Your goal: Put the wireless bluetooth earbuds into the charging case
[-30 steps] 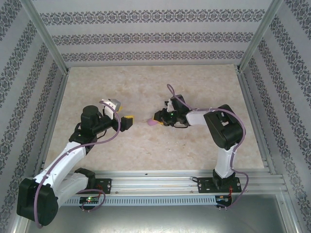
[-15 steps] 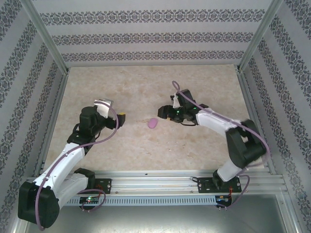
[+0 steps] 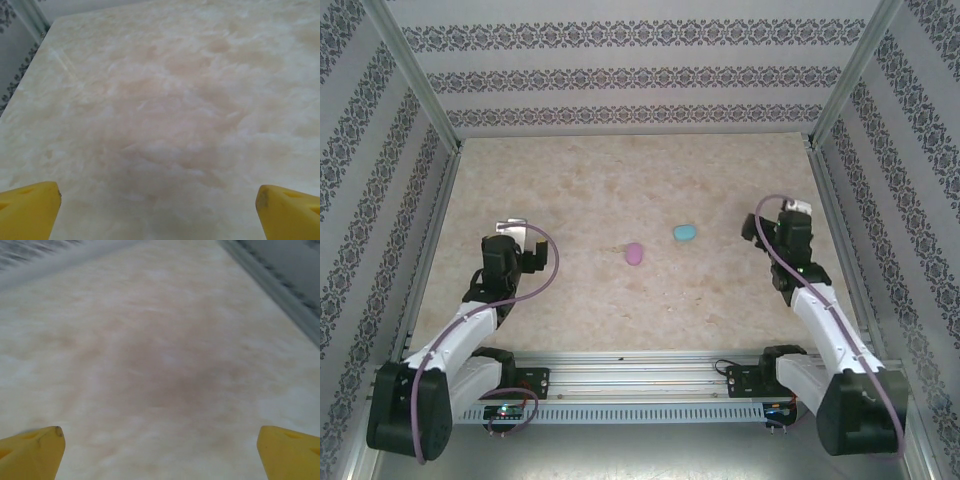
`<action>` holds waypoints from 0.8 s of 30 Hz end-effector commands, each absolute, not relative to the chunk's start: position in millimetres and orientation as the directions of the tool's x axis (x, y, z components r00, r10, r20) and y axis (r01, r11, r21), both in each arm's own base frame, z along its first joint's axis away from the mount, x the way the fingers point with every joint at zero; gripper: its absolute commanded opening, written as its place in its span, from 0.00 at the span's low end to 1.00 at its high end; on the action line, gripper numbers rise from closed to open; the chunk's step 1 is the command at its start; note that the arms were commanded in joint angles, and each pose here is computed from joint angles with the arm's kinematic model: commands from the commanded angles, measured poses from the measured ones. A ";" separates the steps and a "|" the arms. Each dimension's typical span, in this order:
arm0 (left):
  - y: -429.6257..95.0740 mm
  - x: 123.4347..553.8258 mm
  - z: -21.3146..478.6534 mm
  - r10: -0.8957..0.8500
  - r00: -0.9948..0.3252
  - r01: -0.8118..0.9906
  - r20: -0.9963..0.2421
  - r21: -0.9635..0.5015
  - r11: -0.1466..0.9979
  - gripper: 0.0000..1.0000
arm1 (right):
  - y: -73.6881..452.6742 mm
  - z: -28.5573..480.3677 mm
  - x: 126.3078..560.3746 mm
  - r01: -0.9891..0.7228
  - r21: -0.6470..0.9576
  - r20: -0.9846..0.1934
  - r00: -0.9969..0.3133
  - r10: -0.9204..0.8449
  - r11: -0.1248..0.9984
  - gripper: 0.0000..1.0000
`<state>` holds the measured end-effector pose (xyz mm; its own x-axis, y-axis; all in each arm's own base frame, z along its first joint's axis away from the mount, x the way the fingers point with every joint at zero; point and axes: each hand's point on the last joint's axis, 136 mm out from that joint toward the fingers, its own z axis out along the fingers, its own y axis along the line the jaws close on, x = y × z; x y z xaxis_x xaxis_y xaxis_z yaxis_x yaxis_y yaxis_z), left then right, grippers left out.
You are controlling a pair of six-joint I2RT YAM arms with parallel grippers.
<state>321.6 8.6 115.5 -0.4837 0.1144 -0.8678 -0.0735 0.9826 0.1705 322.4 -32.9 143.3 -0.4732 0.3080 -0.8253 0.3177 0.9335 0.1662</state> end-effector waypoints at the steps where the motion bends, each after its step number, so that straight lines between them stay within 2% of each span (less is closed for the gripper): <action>1: 17.1 336.0 126.9 0.154 -0.381 -0.112 -0.912 0.211 0.971 1.00 | -53.6 145.7 330.8 0.318 0.083 -0.917 -0.346 0.197 0.945 0.98; 5: 21.4 347.8 131.2 0.134 -0.348 -0.150 -0.928 0.196 0.969 1.00 | -56.0 121.7 334.1 0.312 0.056 -0.925 -0.341 0.167 0.948 0.98; 8: 24.2 353.5 131.3 0.047 -0.333 -0.180 -0.942 0.113 0.977 1.00 | -48.8 119.8 342.9 0.274 0.090 -0.930 -0.320 0.179 0.958 0.98; 13: 12.4 363.6 115.5 0.047 -0.364 -0.106 -0.930 0.092 0.990 1.00 | -48.4 127.5 358.3 0.254 0.121 -0.956 -0.231 0.181 0.960 0.98; 15: 9.8 369.5 119.9 0.062 -0.311 -0.093 -0.948 0.095 0.991 1.00 | -49.0 125.9 364.8 0.252 0.127 -0.960 -0.214 0.183 0.959 0.98; 17: 9.2 374.5 122.7 0.060 -0.268 -0.092 -0.962 0.087 0.992 1.00 | -47.2 120.8 371.4 0.236 0.126 -0.959 -0.218 0.179 0.964 0.98; 24: 2.3 386.4 95.8 0.047 -0.249 -0.047 -0.967 0.061 0.997 1.00 | -40.0 118.9 376.4 0.214 0.093 -0.955 -0.258 0.148 0.972 0.98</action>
<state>378.4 3.7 71.5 -0.3752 0.0637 -0.9248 -0.0557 0.9943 0.0911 364.4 -44.8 100.2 -0.3099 0.1746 -0.9346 0.2473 0.9640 0.0980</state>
